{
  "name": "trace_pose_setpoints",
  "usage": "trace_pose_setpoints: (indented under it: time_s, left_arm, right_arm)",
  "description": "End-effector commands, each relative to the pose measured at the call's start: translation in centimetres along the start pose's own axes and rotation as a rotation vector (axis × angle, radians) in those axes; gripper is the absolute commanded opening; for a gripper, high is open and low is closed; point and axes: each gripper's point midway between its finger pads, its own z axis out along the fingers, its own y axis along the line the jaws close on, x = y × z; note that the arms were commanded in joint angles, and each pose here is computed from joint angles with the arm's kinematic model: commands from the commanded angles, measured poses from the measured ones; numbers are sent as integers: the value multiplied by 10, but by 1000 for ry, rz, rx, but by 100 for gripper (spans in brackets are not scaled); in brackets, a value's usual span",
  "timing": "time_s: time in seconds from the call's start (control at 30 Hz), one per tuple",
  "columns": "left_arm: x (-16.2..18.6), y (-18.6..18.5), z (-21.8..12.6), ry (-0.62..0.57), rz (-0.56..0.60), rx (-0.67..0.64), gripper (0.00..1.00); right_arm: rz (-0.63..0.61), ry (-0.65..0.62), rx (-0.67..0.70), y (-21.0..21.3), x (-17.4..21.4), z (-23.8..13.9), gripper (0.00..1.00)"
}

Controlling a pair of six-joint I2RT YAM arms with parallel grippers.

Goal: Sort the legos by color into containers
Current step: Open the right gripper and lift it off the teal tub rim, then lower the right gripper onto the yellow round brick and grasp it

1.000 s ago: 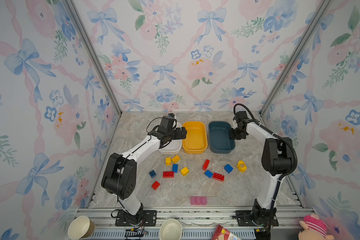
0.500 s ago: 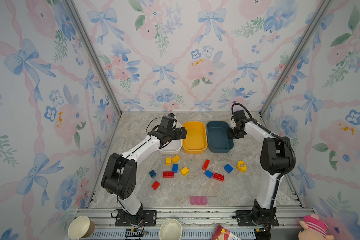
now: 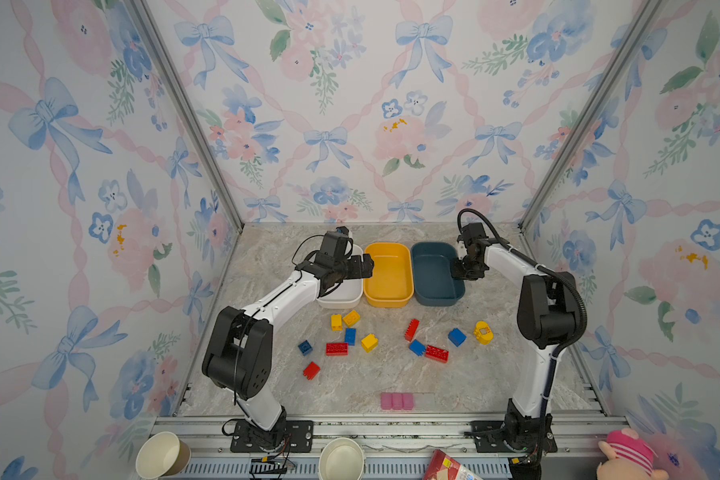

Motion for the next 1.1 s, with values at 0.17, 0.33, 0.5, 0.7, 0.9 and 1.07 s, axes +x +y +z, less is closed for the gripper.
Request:
trace_pose_setpoints:
  time_s: [0.17,0.33,0.5,0.7,0.9,1.07]
  left_arm:
    - [-10,-2,-13,-43,4,11,98]
    - [-7,0,-19,-48,5,9,98]
    - [-2,0,-29,-57,1,16,98]
    - [8,1,-38,-56,1,31,98]
    - [21,3,-47,-52,-6,44,98]
    - [29,5,-54,-51,-12,46,98]
  right_arm:
    - [18,-38,-5,1,-7,-31,56]
    - [73,-69,-13,-6,7,-62,69]
    - [125,-65,3,-17,42,-89,76]
    - [170,-2,49,-32,99,-96,81]
    - [188,85,78,-39,147,-82,82]
    - [197,147,114,-45,170,-70,82]
